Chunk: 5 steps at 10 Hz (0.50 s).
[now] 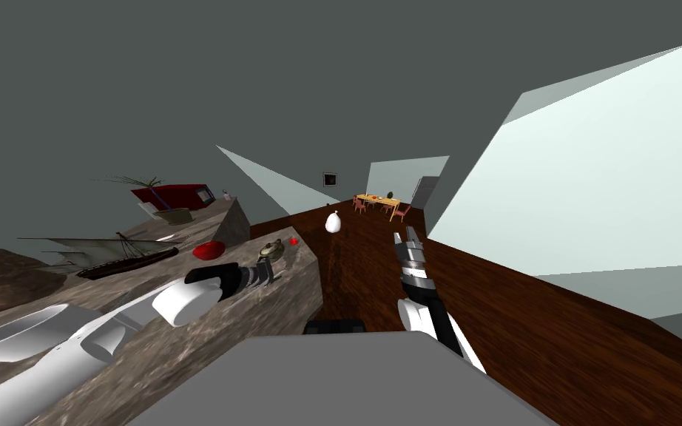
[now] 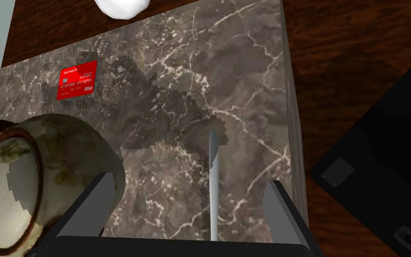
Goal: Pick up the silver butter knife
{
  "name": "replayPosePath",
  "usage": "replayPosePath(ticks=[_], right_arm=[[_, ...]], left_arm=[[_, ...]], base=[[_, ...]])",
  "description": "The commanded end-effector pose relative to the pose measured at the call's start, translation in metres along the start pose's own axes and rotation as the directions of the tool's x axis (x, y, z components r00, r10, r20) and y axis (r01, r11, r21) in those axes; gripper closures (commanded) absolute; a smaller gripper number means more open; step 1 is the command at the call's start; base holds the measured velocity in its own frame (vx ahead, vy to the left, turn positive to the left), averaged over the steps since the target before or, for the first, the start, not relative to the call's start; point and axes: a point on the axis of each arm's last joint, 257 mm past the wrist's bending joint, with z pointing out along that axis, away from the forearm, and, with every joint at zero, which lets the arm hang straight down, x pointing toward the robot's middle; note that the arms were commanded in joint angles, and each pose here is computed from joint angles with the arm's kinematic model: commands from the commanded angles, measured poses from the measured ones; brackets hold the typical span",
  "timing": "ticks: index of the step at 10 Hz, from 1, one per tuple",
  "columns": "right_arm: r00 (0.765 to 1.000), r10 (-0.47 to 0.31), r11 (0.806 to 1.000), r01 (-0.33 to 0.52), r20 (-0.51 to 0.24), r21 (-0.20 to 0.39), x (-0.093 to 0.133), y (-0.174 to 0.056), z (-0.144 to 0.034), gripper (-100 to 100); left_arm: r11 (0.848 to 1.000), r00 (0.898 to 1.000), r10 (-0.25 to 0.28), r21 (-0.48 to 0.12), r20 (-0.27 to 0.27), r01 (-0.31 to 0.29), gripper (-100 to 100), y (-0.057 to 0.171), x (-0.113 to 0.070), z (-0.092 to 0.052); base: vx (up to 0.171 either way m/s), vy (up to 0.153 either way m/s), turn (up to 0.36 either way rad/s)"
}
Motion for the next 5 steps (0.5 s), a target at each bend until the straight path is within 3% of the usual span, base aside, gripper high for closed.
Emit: replayPosePath(ticks=[1, 2, 3, 4, 5], right_arm=[[1.000, 0.000, 1.000, 0.000, 0.000, 0.000, 0.000, 0.000, 0.000, 0], [1.000, 0.000, 1.000, 0.000, 0.000, 0.000, 0.000, 0.000, 0.000, 0], [1.000, 0.000, 1.000, 0.000, 0.000, 0.000, 0.000, 0.000, 0.000, 0], [1.000, 0.000, 1.000, 0.000, 0.000, 0.000, 0.000, 0.000, 0.000, 0], [1.000, 0.000, 1.000, 0.000, 0.000, 0.000, 0.000, 0.000, 0.000, 0]], left_arm=[[0.998, 0.998, -0.027, -0.047, 0.062, 0.030, -100, 0.005, -0.023, -0.004], [0.995, 0.993, -0.053, -0.082, 0.107, 0.061, -100, 0.009, -0.037, -0.008], [0.994, 0.992, -0.058, -0.090, 0.110, 0.068, -100, 0.012, -0.037, -0.008], [0.988, 0.984, -0.073, -0.122, 0.164, 0.093, -100, 0.016, -0.053, -0.014], [0.987, 0.984, -0.079, -0.125, 0.161, 0.100, -100, 0.017, -0.052, -0.014]], base=[[0.042, -0.023, -0.045], [0.060, -0.026, -0.065], [0.048, -0.018, -0.019], [0.042, -0.019, -0.038], [0.031, -0.010, -0.025]])
